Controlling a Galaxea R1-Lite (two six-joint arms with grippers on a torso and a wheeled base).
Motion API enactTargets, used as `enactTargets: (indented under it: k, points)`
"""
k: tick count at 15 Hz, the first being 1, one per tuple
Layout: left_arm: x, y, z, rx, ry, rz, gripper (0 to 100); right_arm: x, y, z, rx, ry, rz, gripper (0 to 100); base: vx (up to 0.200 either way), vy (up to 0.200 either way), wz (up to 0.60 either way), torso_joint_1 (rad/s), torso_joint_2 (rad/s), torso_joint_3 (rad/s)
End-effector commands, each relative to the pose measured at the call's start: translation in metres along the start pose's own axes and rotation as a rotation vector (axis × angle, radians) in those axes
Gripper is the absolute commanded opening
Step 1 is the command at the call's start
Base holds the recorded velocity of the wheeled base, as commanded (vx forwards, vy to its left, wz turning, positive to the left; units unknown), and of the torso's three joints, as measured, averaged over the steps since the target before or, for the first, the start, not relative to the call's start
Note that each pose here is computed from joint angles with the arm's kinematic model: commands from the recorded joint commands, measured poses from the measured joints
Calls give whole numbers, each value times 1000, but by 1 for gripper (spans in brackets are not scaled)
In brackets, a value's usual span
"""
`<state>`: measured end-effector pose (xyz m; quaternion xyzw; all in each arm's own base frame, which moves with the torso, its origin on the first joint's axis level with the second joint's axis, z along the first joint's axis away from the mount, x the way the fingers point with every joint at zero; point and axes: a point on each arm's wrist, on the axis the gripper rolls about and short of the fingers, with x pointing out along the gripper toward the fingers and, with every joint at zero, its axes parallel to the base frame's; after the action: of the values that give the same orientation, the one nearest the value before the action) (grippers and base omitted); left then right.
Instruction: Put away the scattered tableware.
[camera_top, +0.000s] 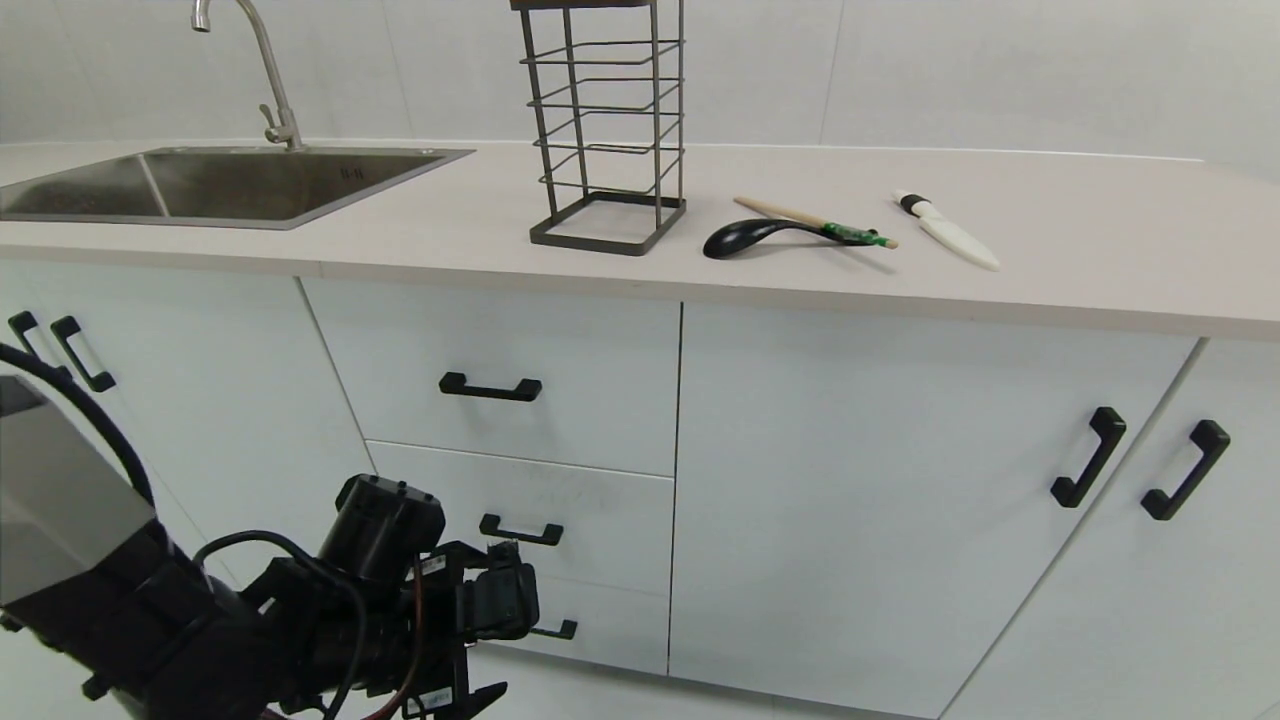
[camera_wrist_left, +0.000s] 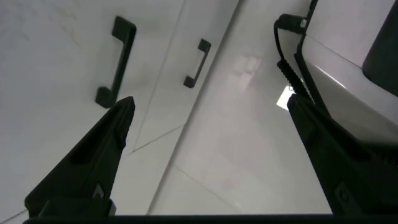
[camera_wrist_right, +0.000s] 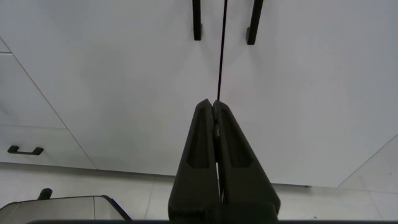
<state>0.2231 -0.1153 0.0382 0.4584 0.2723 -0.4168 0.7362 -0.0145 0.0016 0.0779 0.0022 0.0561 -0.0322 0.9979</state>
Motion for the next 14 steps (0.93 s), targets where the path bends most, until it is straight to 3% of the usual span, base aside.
enactTargets:
  k: [1, 2, 6, 11, 14]
  points:
    - [11, 0, -17, -45, 59, -32, 100, 0, 0, 0, 0, 1, 0, 0, 0, 0, 0, 0, 0, 0]
    - [13, 2, -20, -54, 69, -31, 100, 0, 0, 0, 0, 1, 0, 0, 0, 0, 0, 0, 0, 0]
    - [34, 12, -32, 44, 64, 9, 100, 0, 0, 0, 0, 1, 0, 0, 0, 0, 0, 0, 0, 0]
    - [51, 19, -20, 79, 18, 26, 100, 0, 0, 0, 0, 0, 0, 0, 0, 0, 0, 0, 0, 0]
    - [69, 23, -20, 83, 3, 41, 100, 0, 0, 0, 0, 0, 0, 0, 0, 0, 0, 0, 0, 0]
